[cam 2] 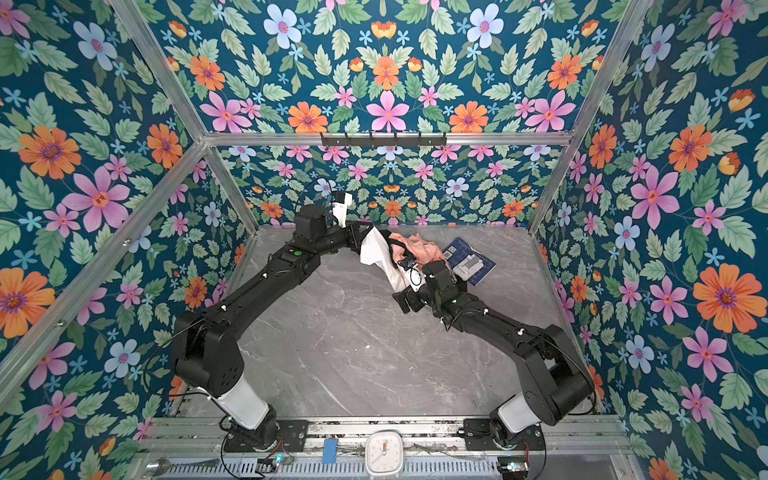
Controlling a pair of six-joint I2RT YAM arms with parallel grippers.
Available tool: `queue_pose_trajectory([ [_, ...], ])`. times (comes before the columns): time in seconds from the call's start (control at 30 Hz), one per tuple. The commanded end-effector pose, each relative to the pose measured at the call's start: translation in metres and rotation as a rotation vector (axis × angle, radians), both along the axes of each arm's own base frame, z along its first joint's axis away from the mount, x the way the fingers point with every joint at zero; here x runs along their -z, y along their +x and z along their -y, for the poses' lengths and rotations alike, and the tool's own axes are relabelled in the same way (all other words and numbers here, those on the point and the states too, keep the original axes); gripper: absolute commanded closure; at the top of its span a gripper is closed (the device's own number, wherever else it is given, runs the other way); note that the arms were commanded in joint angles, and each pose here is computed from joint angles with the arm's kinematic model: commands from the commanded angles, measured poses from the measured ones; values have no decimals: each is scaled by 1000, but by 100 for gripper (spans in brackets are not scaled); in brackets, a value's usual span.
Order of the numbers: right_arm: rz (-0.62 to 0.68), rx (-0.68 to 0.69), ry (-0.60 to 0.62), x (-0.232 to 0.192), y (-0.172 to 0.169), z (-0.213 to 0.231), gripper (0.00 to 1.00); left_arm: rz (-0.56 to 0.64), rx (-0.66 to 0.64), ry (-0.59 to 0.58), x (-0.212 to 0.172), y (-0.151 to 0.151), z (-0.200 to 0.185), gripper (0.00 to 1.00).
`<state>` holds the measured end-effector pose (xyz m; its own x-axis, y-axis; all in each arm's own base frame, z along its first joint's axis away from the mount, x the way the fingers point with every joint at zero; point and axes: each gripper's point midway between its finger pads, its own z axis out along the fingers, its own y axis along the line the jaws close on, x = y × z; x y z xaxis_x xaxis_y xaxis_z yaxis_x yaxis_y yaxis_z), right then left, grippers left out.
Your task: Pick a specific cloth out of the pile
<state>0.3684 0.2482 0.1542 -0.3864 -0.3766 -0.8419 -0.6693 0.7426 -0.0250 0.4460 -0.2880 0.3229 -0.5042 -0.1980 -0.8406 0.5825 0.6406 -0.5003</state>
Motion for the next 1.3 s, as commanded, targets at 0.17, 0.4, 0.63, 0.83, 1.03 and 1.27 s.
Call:
queue_pose_trajectory([
  [0.17, 8, 10, 11, -7, 1, 1, 1, 102, 19, -75, -39, -5, 2, 100],
  [0.4, 5, 12, 10, -8, 0, 2, 1, 121, 25, -102, -51, -9, 1, 100],
  [0.63, 9, 13, 11, -9, -2, 3, 1, 139, 29, -117, -60, -14, 1, 100],
  [0.83, 9, 13, 12, -8, -2, 3, 1, 158, 32, -130, -67, -17, -1, 100],
  [1.03, 9, 15, 11, -7, -3, 4, 1, 170, 34, -139, -73, -20, -1, 100],
  [1.27, 15, 16, 15, -9, -3, 4, 1, 194, 37, -152, -83, -24, -3, 100],
])
